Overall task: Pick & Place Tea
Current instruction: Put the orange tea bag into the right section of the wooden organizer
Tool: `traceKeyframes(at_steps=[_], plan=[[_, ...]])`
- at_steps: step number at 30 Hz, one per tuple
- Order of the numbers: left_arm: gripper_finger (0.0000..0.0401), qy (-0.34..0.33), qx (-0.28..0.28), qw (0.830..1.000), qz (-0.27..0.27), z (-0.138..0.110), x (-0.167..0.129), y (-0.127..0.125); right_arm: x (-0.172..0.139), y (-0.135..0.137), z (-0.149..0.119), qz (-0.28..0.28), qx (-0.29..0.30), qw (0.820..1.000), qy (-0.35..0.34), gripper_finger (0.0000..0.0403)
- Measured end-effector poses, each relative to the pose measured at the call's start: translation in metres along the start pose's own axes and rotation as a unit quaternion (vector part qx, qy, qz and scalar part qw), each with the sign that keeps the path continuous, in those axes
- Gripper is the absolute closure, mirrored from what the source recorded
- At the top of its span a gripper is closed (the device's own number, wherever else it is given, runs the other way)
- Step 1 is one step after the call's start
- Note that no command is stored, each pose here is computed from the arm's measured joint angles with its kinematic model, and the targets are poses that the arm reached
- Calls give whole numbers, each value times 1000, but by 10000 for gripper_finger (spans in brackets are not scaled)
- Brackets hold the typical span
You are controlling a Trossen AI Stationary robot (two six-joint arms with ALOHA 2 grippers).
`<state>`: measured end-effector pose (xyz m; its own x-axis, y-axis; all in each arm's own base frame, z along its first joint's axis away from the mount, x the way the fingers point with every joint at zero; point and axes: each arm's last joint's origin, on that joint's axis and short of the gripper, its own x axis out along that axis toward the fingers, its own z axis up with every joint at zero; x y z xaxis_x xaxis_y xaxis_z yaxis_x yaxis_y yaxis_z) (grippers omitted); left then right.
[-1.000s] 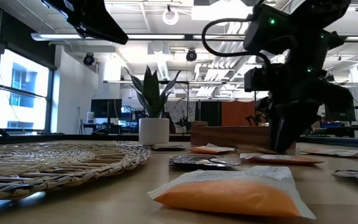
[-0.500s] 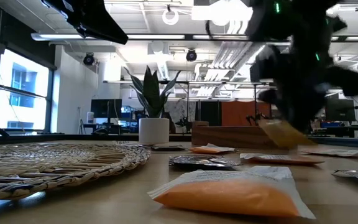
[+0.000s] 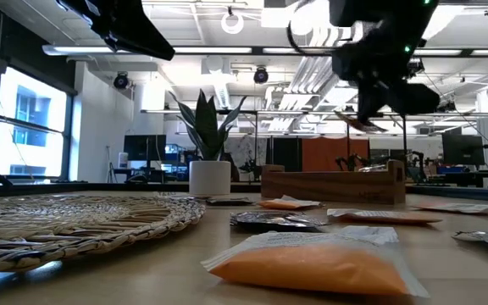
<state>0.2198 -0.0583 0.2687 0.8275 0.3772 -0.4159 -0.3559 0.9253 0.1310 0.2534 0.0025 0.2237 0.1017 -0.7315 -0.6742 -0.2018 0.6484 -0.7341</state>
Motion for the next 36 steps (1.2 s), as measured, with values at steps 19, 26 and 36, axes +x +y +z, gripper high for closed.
traceKeyframes(at_steps=[19,26,36], plan=[[310,-2,0,1000,6,0,0,0,27,-5,4,67,-121,990,-28,384],[310,-2,0,1000,7,0,0,0,35,-12,0,63,-105,992,-11,360],[310,-1,0,1000,5,0,0,0,34,-11,2,71,-98,992,-20,321]])
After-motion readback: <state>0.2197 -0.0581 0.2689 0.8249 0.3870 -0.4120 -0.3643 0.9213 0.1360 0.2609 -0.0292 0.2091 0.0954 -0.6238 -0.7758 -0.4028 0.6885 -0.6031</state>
